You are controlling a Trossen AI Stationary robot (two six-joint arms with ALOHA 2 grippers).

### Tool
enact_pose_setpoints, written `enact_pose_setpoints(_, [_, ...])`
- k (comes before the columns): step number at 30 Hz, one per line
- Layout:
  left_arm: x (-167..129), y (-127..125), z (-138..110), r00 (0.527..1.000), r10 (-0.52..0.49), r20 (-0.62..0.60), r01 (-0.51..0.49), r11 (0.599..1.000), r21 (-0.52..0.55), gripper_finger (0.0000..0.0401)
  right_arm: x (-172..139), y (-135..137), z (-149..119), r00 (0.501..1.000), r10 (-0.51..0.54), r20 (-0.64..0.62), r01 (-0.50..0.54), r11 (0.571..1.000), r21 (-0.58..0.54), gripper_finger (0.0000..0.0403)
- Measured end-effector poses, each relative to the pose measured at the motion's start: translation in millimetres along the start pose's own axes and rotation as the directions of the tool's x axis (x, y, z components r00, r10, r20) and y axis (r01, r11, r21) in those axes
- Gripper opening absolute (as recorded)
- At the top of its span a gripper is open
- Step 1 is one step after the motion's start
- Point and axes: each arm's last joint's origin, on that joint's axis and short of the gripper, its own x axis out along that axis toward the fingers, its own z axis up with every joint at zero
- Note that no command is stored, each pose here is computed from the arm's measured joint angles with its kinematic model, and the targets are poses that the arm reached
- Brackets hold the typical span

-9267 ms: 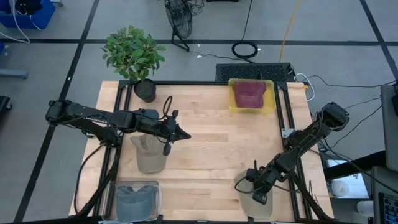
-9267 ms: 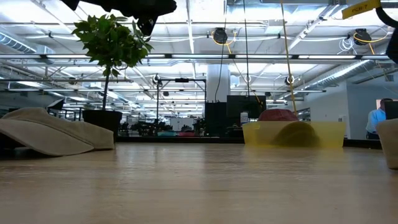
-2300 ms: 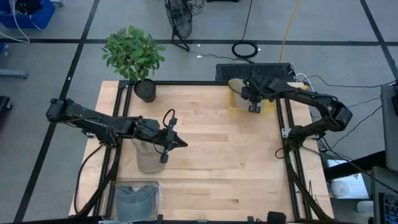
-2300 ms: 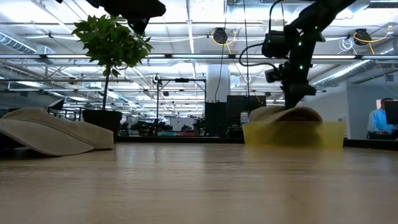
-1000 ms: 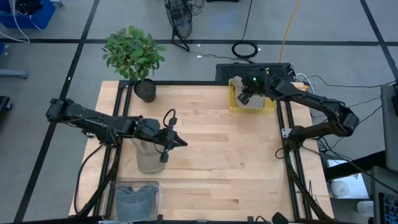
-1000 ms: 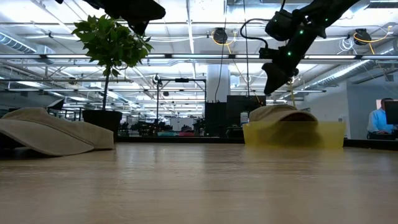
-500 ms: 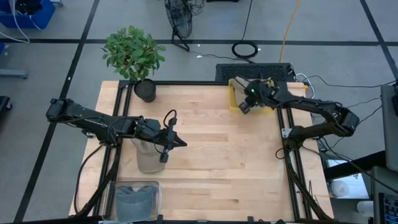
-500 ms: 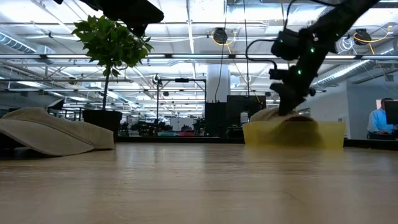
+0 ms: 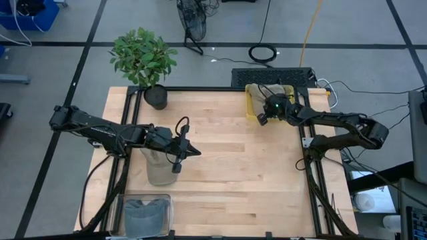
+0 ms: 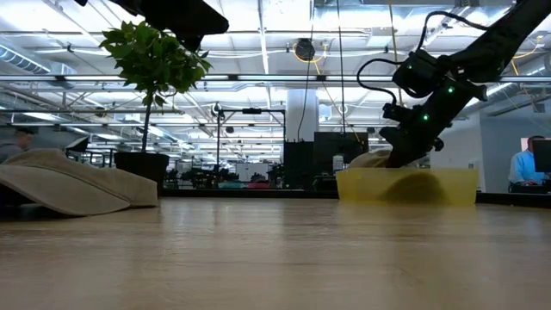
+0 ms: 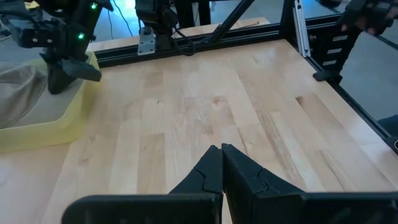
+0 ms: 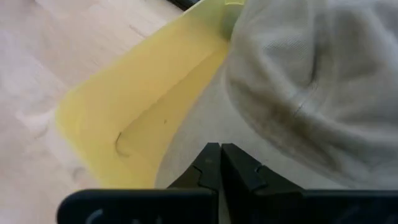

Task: Pick & Place hat
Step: Put the brown cap into the yellow bin

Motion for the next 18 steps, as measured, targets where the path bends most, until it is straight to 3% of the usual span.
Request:
enact_pose_setpoints(12, [0.0, 0.8, -1.4, 1.0, 0.002, -0.014, -0.002, 1.0, -0.007, 0.001, -56.0, -8.1, 24.7, 0.955, 0.051, 0.292, -0.077, 0.994, 0.079, 0.0003])
enact_pose_setpoints(18, [-0.1, 0.8, -1.3, 1.0, 0.002, -0.013, -0.002, 1.0, -0.01, 0.001, -66.4, 0.4, 25.1, 0.933, 0.156, 0.325, -0.187, 0.98, 0.066, 0.0006])
